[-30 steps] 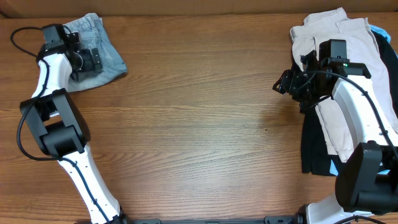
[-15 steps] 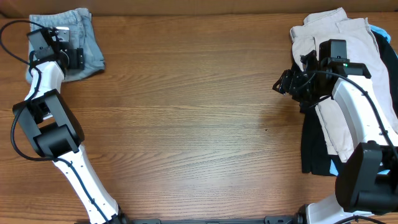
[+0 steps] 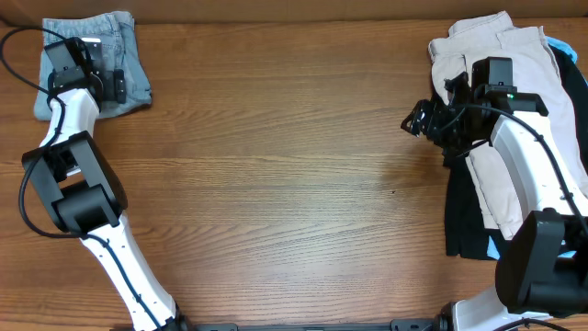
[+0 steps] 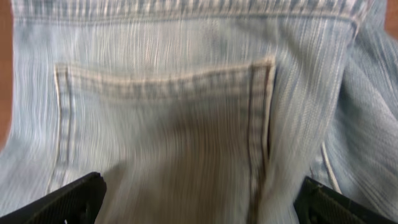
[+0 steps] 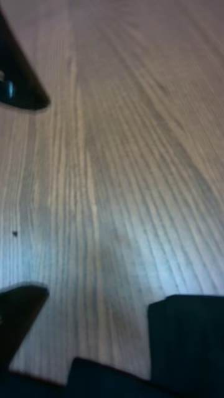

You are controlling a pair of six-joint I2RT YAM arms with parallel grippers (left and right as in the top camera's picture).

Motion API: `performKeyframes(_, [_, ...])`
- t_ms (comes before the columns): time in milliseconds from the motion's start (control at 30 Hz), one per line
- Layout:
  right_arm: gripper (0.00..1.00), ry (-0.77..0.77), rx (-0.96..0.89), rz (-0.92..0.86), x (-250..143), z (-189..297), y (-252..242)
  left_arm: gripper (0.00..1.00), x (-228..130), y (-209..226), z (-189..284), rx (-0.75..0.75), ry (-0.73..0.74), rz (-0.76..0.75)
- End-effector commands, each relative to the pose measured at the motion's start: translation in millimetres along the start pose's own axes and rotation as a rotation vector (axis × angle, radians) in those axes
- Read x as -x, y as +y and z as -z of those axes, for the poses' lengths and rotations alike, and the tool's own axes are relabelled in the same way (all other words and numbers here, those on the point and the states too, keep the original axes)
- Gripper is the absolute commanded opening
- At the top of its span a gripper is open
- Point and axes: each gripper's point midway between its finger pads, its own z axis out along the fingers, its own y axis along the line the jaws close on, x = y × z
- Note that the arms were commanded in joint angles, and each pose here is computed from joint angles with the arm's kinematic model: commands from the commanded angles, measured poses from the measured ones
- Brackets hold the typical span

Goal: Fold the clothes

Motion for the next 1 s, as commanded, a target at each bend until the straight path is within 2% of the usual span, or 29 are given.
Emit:
performKeyframes(0, [1.00,-0.123,0.024,0.079,26.8,33.7,20.1,1.00,27.2,7.8,59.8,0.032,-0.016,0.171])
performKeyframes(133, [1.00,-0.244,-0.026,0.115,53.1,77.3,31.1,1.00,49.3,-5.2,136.6,-0.032,-0.016,0.251])
performKeyframes(300, [1.00,-0.391,-0.038,0.180,68.6,150.1,57.3,1.00,68.6,-37.9,215.5,-0.171,-0.052,0.225])
performKeyframes(400, [1.00,-0.469,-0.018,0.199,64.2,195.2,74.9,1.00,70.7,-50.4,243.3,-0.201,-0.057,0.202])
performKeyframes(633, [1.00,-0.571,0.007,0.233,9.3,277.2,94.8,1.00,73.8,-65.0,246.9,-0.221,-0.063,0.180])
performKeyframes(800, [1.00,-0.534,0.054,0.242,-41.5,296.4,99.9,1.00,73.1,-65.4,245.4,-0.221,-0.060,0.180])
performKeyframes(967, [1.00,-0.510,0.047,0.233,-66.9,302.4,95.8,1.00,73.1,-65.5,245.4,-0.221,-0.060,0.180])
